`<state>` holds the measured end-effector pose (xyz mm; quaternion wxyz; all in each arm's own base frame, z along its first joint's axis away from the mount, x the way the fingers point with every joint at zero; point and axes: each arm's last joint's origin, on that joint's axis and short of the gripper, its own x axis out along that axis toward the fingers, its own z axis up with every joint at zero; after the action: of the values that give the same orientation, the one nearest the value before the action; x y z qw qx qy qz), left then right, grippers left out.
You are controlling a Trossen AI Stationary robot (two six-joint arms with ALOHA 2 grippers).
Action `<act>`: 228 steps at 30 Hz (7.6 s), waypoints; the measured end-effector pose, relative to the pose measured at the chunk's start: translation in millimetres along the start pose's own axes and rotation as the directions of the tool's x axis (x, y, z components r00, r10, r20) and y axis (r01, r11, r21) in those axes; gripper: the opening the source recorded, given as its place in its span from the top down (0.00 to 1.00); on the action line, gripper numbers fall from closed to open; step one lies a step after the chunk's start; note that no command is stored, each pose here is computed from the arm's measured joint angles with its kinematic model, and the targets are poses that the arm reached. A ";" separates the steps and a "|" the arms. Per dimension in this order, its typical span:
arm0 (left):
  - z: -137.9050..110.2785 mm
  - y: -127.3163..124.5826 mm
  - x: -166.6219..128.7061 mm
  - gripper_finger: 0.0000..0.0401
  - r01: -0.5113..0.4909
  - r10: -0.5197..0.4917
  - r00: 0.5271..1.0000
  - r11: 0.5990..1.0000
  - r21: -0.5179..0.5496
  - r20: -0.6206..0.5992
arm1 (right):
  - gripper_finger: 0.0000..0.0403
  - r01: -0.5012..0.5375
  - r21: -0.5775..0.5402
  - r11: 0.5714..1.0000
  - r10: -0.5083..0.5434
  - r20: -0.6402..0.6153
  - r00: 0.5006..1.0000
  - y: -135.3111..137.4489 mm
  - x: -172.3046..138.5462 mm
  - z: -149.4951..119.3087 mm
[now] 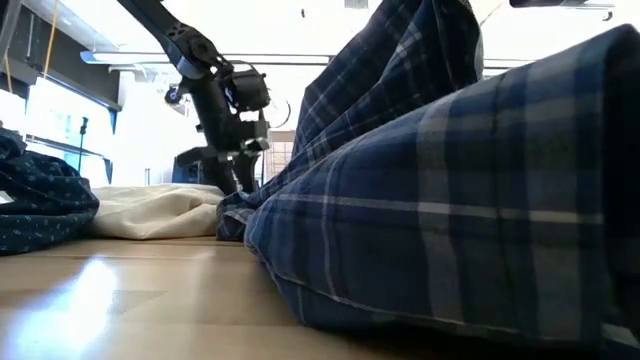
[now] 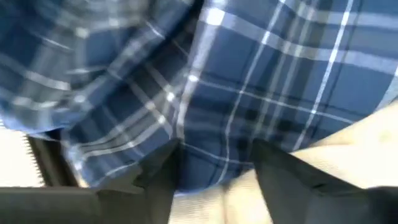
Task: Fold Laundry from Bin
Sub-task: Fold the blue checkered long sleeve
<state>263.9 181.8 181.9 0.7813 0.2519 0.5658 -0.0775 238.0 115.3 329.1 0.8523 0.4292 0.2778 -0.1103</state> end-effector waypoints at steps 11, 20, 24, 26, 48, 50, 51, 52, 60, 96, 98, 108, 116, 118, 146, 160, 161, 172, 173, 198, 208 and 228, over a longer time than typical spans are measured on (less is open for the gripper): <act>9.4 11.5 -52.0 0.97 -0.185 0.179 0.963 0.983 -0.010 -0.202 | 1.00 -0.024 0.017 1.000 0.025 -0.066 0.997 3.3 -1.1 -9.6; 15.1 27.2 -152.1 1.00 -0.449 0.450 0.893 0.891 -0.059 -0.004 | 1.00 -0.044 0.119 0.992 0.075 -0.278 0.958 7.3 12.4 -31.4; 14.7 30.7 -155.9 1.00 -0.344 0.400 0.908 0.883 -0.320 0.125 | 1.00 -0.057 0.119 0.991 0.090 -0.291 0.952 9.8 12.5 -36.1; 14.9 33.3 -145.2 0.99 -0.211 0.336 0.927 0.838 -0.502 0.170 | 1.00 -0.053 0.118 0.992 0.083 -0.270 0.959 9.7 12.7 -35.4; 2.3 52.5 21.4 0.63 -0.146 0.009 0.988 0.388 -0.910 -0.155 | 1.00 -0.040 0.106 0.994 0.057 -0.168 0.984 9.2 13.7 -32.1; 11.7 51.0 18.1 0.75 -0.141 0.039 0.990 0.451 -0.881 -0.138 | 1.00 -0.040 0.106 0.994 0.058 -0.167 0.984 9.2 13.5 -32.0; 16.3 49.2 16.0 0.82 -0.131 0.042 0.991 0.477 -0.869 -0.127 | 1.00 -0.040 0.105 0.994 0.057 -0.168 0.984 9.1 13.6 -32.1; 20.2 47.8 13.1 0.90 -0.126 0.046 0.992 0.501 -0.856 -0.119 | 1.00 -0.041 0.106 0.994 0.058 -0.169 0.984 9.2 13.6 -32.1; 43.5 38.1 -86.5 0.99 -0.112 0.142 0.989 0.571 -0.813 -0.037 | 1.00 -0.078 0.125 0.989 0.104 -0.222 0.969 14.8 8.7 -42.6; -25.5 55.4 -115.2 0.73 -0.242 0.017 0.961 0.531 -0.812 -0.276 | 1.00 -0.247 0.193 0.950 0.292 -0.258 0.921 32.2 4.3 -41.3; -26.5 46.8 -131.9 0.72 -0.238 0.016 0.962 0.537 -0.809 -0.273 | 1.00 -0.212 0.172 0.962 0.254 -0.283 0.925 28.3 4.9 -43.1; -26.1 16.1 -172.2 0.62 -0.042 -0.054 0.994 0.585 -0.810 -0.090 | 1.00 -0.021 0.167 0.986 0.090 -0.418 0.904 14.1 -1.9 -64.7; -37.2 -8.4 -120.5 0.54 0.038 -0.186 0.977 0.646 -0.763 -0.109 | 1.00 0.067 0.222 0.973 0.036 -0.431 0.902 12.9 -15.8 -88.9; -37.1 -12.7 -105.1 0.54 0.033 -0.170 0.980 0.658 -0.752 -0.105 | 1.00 0.099 0.240 0.966 0.014 -0.429 0.903 11.4 -20.9 -96.6; -19.2 -33.6 -64.5 0.54 -0.039 0.001 0.987 0.971 -0.234 -0.159 | 1.00 0.242 0.388 0.889 -0.052 -0.440 0.897 3.6 -54.1 -137.9; 1.6 -16.6 -81.4 0.97 -0.407 0.355 0.866 0.910 -0.083 -0.352 | 1.00 0.231 0.360 0.904 -0.064 -0.419 0.906 2.2 -53.9 -137.2; 7.4 -11.2 -93.4 0.98 -0.468 0.418 0.833 0.882 -0.059 -0.363 | 1.00 0.232 0.362 0.903 -0.064 -0.420 0.905 2.2 -53.8 -137.3; 5.4 32.3 -173.6 1.00 -0.692 0.671 0.720 0.713 -0.113 -0.176 | 1.00 0.213 0.376 0.902 -0.036 -0.426 0.904 5.1 -53.8 -137.5; 0.8 33.4 -169.6 1.00 -0.659 0.640 0.750 0.742 -0.120 -0.166 | 1.00 0.209 0.380 0.901 -0.030 -0.426 0.904 5.7 -53.8 -137.6; -64.9 34.6 -138.8 1.00 -0.286 0.294 0.840 0.954 0.087 -0.457 | 1.00 -0.357 -0.123 0.926 0.362 0.018 0.932 52.3 -28.4 28.1; -65.9 36.0 -121.2 1.00 -0.222 0.226 0.807 0.972 0.074 -0.546 | 1.00 0.028 0.282 0.959 0.126 -0.515 0.848 -7.0 17.3 -62.2; -44.2 51.0 -190.4 0.98 -0.431 0.450 0.825 0.892 0.136 -0.342 | 1.00 -0.083 0.279 0.957 0.215 -0.482 0.849 -5.1 21.5 -65.1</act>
<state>181.0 215.7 363.0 0.6522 0.4062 0.6250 0.1379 228.8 164.9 282.4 0.6946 0.5662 0.4419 0.0396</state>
